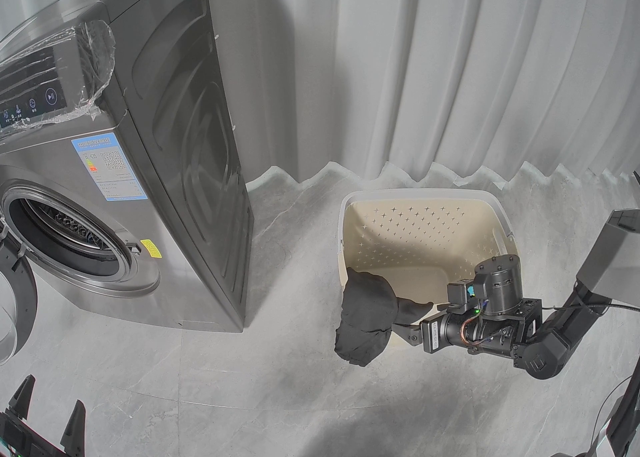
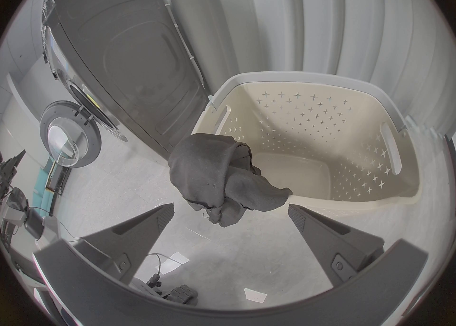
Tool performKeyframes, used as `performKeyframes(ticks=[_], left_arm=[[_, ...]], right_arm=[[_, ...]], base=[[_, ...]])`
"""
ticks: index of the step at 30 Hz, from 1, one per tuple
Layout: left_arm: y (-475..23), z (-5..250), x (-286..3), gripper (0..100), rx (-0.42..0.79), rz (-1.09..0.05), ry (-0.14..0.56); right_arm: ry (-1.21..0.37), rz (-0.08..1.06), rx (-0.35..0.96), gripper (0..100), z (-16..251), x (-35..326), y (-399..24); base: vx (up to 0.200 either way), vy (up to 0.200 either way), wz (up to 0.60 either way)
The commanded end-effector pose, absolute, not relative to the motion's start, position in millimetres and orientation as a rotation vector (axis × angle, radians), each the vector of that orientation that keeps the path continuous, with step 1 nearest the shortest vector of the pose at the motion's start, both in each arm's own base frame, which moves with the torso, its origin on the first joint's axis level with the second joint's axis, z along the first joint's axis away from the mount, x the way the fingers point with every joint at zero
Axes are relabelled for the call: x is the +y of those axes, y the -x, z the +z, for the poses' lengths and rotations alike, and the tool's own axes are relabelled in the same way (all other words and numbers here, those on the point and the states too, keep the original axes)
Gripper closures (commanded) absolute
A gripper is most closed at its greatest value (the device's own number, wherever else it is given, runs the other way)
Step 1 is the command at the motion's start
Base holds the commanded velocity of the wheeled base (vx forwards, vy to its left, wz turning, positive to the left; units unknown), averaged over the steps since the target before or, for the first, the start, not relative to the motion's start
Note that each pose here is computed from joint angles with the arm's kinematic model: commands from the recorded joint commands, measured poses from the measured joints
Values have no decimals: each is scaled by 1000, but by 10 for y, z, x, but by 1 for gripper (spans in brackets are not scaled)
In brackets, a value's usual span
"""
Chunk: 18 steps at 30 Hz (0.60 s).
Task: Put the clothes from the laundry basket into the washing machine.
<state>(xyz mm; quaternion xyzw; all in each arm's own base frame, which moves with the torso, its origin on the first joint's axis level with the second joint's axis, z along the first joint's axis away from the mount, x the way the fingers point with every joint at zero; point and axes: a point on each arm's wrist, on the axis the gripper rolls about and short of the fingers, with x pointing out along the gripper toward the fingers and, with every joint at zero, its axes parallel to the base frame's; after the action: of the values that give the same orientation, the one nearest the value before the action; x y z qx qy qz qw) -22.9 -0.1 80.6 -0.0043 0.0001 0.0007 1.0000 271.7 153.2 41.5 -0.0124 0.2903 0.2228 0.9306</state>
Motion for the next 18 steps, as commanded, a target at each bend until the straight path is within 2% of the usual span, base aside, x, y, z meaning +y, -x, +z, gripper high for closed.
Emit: performKeyframes(ticks=[1, 18], left_arm=[[228, 755, -1, 0, 0, 2, 9], [228, 753, -1, 0, 2, 2, 12]], right_arm=[[32, 446, 619, 0, 290, 1560, -2797], [21, 443, 590, 0, 180, 1678, -3043]], base=[[0, 0, 0], [0, 0, 0]])
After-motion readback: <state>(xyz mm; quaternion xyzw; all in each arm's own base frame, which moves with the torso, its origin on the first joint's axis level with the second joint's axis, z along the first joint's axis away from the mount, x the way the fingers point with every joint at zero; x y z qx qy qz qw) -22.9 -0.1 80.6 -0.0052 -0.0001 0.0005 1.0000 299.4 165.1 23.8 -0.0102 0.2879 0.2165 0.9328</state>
